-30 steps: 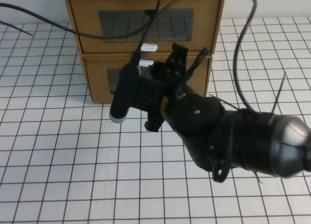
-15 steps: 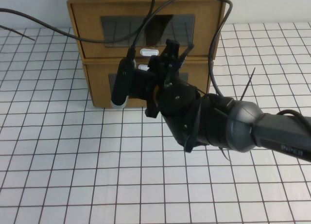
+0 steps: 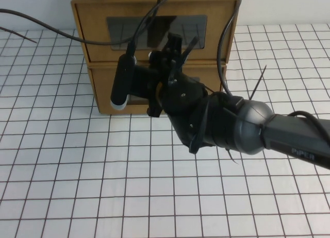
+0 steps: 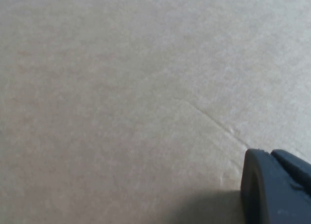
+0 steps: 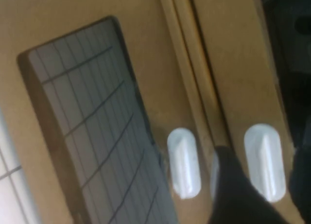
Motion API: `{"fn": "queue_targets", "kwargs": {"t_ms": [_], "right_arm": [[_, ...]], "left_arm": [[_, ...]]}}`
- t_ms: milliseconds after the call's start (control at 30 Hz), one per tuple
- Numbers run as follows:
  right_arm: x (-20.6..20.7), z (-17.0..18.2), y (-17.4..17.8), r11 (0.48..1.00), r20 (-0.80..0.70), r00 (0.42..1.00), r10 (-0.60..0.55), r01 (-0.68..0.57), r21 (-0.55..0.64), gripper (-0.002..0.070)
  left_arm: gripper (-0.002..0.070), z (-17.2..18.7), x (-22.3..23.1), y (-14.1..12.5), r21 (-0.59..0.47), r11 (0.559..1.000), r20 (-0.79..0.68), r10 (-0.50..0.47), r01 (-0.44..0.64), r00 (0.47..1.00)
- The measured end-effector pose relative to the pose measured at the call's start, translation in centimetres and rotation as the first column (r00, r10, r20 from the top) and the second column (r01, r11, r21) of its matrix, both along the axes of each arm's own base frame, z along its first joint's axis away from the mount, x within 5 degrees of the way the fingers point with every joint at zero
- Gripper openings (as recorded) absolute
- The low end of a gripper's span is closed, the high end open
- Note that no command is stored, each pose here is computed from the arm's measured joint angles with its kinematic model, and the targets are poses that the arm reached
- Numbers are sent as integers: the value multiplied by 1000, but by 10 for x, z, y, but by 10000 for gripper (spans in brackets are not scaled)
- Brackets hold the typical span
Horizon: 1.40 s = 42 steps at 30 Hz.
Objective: Open the shoe box
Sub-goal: 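Pull the top drawer of the cardboard box fully open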
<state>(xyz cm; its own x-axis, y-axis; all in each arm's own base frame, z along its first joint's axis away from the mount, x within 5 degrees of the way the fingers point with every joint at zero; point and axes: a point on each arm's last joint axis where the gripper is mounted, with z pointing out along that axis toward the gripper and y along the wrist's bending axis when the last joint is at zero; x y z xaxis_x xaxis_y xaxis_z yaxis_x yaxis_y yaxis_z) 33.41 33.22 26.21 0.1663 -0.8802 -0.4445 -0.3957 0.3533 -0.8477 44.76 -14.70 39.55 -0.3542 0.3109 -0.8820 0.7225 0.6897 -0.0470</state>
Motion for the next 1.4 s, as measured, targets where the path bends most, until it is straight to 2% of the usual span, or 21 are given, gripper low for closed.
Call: {"fn": "queue_targets", "kwargs": {"t_ms": [433,833,1400], "right_arm": [[23,-2,-9,1000,-8,1000,12,-12,4,246],[26,-3,-10,999,-21,999,48,-48,10,244],[31,-8,-8,1000,3,1000,22,-22,-19,41]], "left_arm": [[-2,0,0,0,2,1000,-4,-3,3,1000],[-2,0,0,0,2,1000,-5,-4,4,1000],[-2,-1,-1,0,4,1000,-7,-6,6,1000]]}}
